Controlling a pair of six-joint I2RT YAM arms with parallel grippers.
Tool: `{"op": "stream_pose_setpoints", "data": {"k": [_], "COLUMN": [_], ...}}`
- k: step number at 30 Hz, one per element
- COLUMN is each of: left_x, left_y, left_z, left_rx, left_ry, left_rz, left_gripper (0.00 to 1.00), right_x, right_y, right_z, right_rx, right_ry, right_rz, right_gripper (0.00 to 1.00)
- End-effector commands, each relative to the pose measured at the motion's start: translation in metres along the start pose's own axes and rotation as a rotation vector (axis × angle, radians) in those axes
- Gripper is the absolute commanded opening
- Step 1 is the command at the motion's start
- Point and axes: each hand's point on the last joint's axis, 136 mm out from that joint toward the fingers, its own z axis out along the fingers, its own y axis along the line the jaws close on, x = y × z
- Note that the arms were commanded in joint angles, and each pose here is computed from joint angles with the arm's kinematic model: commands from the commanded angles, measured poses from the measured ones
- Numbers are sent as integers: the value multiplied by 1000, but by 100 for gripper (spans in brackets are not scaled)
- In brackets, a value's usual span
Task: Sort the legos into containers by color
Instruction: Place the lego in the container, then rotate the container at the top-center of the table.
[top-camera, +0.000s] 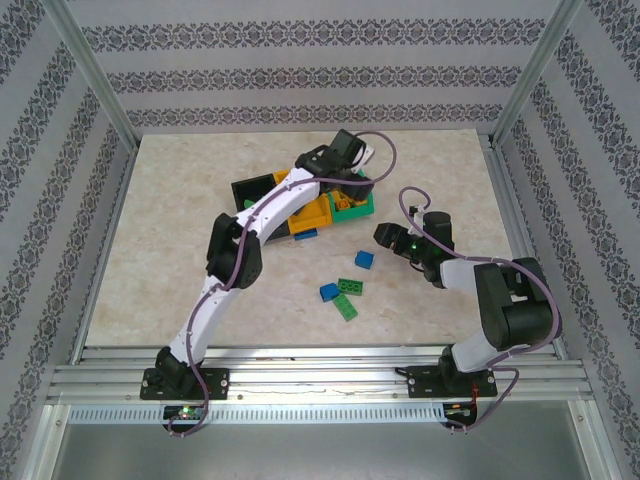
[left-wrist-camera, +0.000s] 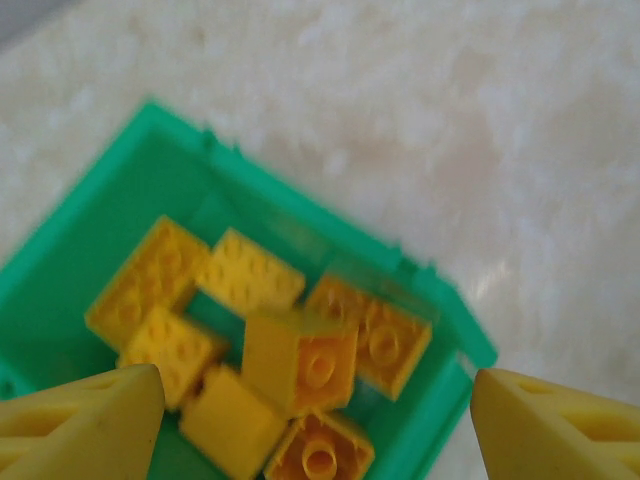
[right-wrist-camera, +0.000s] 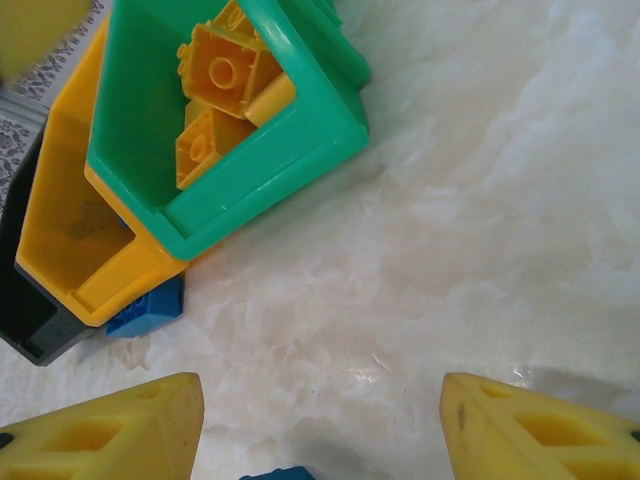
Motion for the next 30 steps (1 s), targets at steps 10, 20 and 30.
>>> {"op": "stream_pose_setpoints", "data": {"k": [10,20,30], "left_x": [95,115,81], "left_y": [39,101,148], "left_z": [-84,-41,-13], "left_rx": [-34,23,-4], "left_ry": [-56,-24,-21], "left_rz": [-242,-474,-472], "left_gripper": [75,74,74], "right_x": [-8,-7,-6], "right_y": [8,8,11], "right_z": [3,3,3], "right_rx": [-50,-46,-48], "right_ry": [-15,-15,-13], "right_rz": [6,-1,-13], "right_gripper": [64,67,68]}}
